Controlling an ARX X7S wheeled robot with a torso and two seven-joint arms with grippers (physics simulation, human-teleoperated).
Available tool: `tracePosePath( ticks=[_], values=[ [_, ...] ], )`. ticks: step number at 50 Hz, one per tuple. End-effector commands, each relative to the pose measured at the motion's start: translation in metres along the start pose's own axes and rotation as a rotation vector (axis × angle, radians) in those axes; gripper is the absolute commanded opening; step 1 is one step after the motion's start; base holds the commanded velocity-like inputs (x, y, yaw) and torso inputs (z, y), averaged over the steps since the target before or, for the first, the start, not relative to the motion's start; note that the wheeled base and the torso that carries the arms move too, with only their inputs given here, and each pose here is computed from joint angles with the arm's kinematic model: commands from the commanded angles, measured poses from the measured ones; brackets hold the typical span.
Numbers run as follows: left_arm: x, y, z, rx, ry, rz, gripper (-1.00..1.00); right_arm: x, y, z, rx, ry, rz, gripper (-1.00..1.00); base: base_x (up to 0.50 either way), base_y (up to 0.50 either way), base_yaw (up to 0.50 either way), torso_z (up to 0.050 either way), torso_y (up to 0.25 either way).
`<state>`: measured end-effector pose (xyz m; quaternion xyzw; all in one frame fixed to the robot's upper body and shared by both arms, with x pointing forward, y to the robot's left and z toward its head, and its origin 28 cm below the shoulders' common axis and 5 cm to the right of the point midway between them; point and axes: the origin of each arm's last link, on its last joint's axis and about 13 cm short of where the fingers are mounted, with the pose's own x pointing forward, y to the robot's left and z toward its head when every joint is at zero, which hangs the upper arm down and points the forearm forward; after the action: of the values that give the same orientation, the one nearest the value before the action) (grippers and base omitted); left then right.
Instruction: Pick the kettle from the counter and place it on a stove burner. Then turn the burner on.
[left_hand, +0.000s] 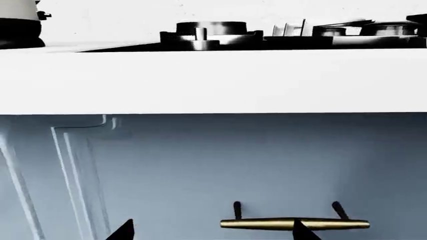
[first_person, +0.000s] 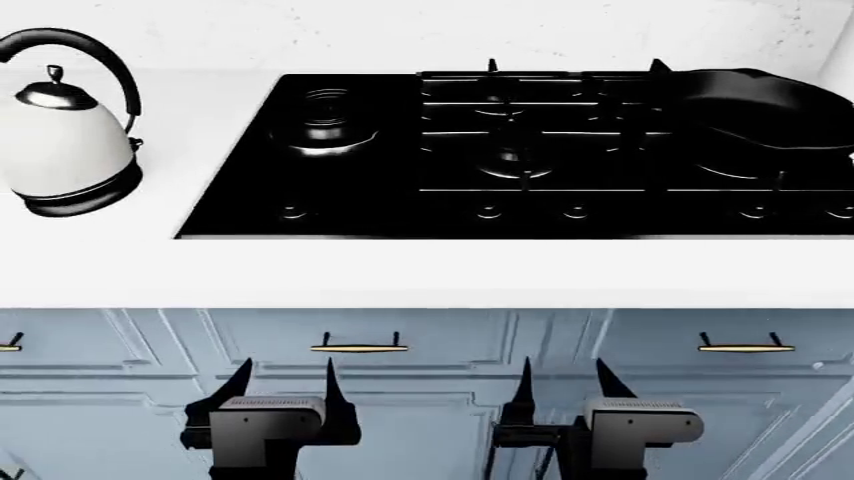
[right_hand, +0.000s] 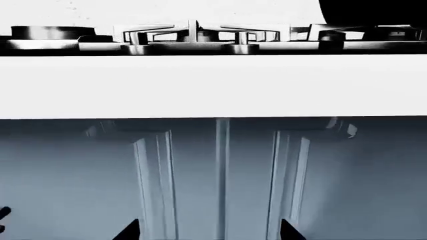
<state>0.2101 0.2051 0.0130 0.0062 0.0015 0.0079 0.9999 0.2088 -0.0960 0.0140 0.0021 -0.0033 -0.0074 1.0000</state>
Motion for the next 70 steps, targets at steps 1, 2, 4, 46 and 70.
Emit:
tracePosePath(
  ticks=[1, 2, 4, 46, 70],
  values=[
    [0.0005, -0.0001, 0.0001, -0.001, 0.002, 0.002, 1.0, 0.0006, 0.0001, -0.0001, 0.001, 0.002, 0.0, 1.0, 0.0, 0.5, 0.0, 0.0, 0.0],
    [0.0005, -0.0002, 0.0002, -0.001, 0.002, 0.002, 1.0, 0.0007, 0.0001, -0.0001, 0.001, 0.002, 0.0, 1.0, 0.0, 0.5, 0.0, 0.0, 0.0],
    [0.0004, -0.0002, 0.0002, -0.001, 0.003, 0.002, 1.0, 0.0008, 0.0001, -0.0002, 0.002, 0.003, 0.0, 1.0, 0.0, 0.5, 0.0, 0.0, 0.0],
    [0.0005, -0.0002, 0.0003, 0.012, 0.003, 0.013, 1.0, 0.0011, 0.0002, 0.0, 0.007, 0.001, -0.001, 1.0, 0.0, 0.5, 0.0, 0.0, 0.0],
    [0.0008, 0.0004, 0.0, 0.01, -0.007, 0.021, 1.0, 0.0012, -0.0008, -0.0012, 0.012, 0.001, -0.001, 1.0, 0.0, 0.31, 0.0, 0.002, 0.0]
  ],
)
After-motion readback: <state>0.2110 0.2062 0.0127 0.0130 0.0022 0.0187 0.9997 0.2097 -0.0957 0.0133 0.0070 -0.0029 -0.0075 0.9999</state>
